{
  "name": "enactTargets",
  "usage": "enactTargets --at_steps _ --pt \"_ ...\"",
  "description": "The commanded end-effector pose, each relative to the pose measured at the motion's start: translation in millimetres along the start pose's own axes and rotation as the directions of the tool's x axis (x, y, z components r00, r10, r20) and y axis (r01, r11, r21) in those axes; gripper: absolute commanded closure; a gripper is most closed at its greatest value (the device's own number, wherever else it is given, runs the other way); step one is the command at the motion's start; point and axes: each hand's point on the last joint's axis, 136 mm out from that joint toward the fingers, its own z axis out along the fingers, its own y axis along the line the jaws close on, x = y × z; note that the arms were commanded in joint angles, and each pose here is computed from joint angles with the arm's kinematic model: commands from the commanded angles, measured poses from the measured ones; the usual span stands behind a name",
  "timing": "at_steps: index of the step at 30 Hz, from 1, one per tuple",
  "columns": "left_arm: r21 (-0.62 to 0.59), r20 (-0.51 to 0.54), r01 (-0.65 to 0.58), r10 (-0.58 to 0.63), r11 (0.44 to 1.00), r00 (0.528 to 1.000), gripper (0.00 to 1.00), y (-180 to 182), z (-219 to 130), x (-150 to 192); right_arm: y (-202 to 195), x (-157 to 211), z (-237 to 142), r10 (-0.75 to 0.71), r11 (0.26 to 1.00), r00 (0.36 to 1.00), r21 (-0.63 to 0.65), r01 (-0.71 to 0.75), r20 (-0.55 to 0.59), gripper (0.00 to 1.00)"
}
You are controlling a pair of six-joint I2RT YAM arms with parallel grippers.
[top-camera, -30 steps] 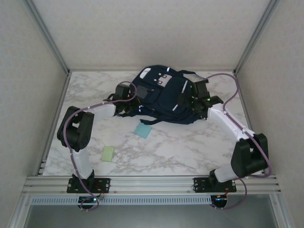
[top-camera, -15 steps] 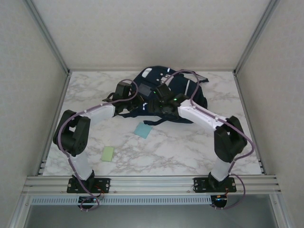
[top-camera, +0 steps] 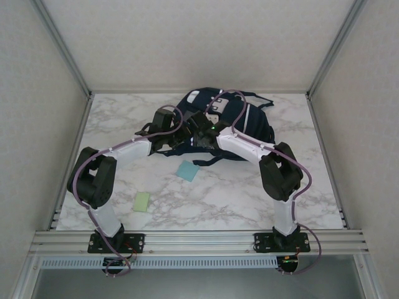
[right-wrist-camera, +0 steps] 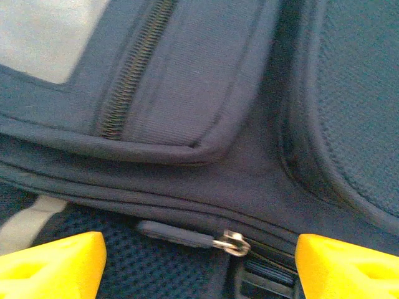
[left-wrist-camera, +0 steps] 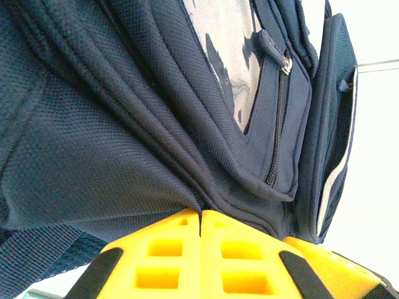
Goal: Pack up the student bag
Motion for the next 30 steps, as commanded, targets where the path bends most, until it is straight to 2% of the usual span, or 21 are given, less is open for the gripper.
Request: enactTargets --at_steps 1,6,13,16,20,24,27,30 --pt "0.1 0.011 -0.043 0.042 0.994 0.999 1.0 -34.7 -15.2 -1.9 -15.7 0.4 -12.9 0.017 0.999 0.999 0.038 -0.018 0.033 0.22" --pt "0.091 0.007 -0.04 0.039 0.995 0.999 1.0 -31.6 -14.3 -1.0 -10.1 -15.9 -28.9 0.016 1.0 0.997 -0.024 -0.014 0.076 0.24" --pt "0.095 0.012 -0.046 0.045 0.994 0.999 1.0 -34.0 -19.4 -1.1 16.6 -15.4 -8.2 0.018 0.993 0.999 -0.116 -0.012 0.05 0.22" --pt "0.099 0.016 -0.046 0.045 0.994 0.999 1.0 -35.7 -21.9 -1.9 9.3 -10.0 7.5 0.009 0.999 0.999 -0.038 -0.008 0.03 0.2" --pt "0.102 0.023 -0.053 0.051 0.993 0.998 1.0 -38.7 -25.4 -4.1 -21.9 -1.4 18.0 -0.001 0.992 1.0 0.128 -0.003 0.028 0.2" --pt "0.091 0.034 -0.055 0.052 0.994 0.998 1.0 -35.7 -25.5 -9.2 -53.2 11.2 9.7 -0.035 0.971 0.999 0.237 0.031 0.013 0.23" --pt "0.084 0.037 -0.052 0.049 0.995 0.998 1.0 -33.0 -24.0 -12.5 -71.9 18.1 -6.6 -0.045 0.965 0.999 0.259 0.038 0.021 0.25" --pt "0.077 0.045 -0.056 0.053 0.995 0.998 1.0 -31.9 -23.5 -15.8 -86.2 17.4 -18.5 -0.017 0.978 1.0 0.21 0.012 0.021 0.25"
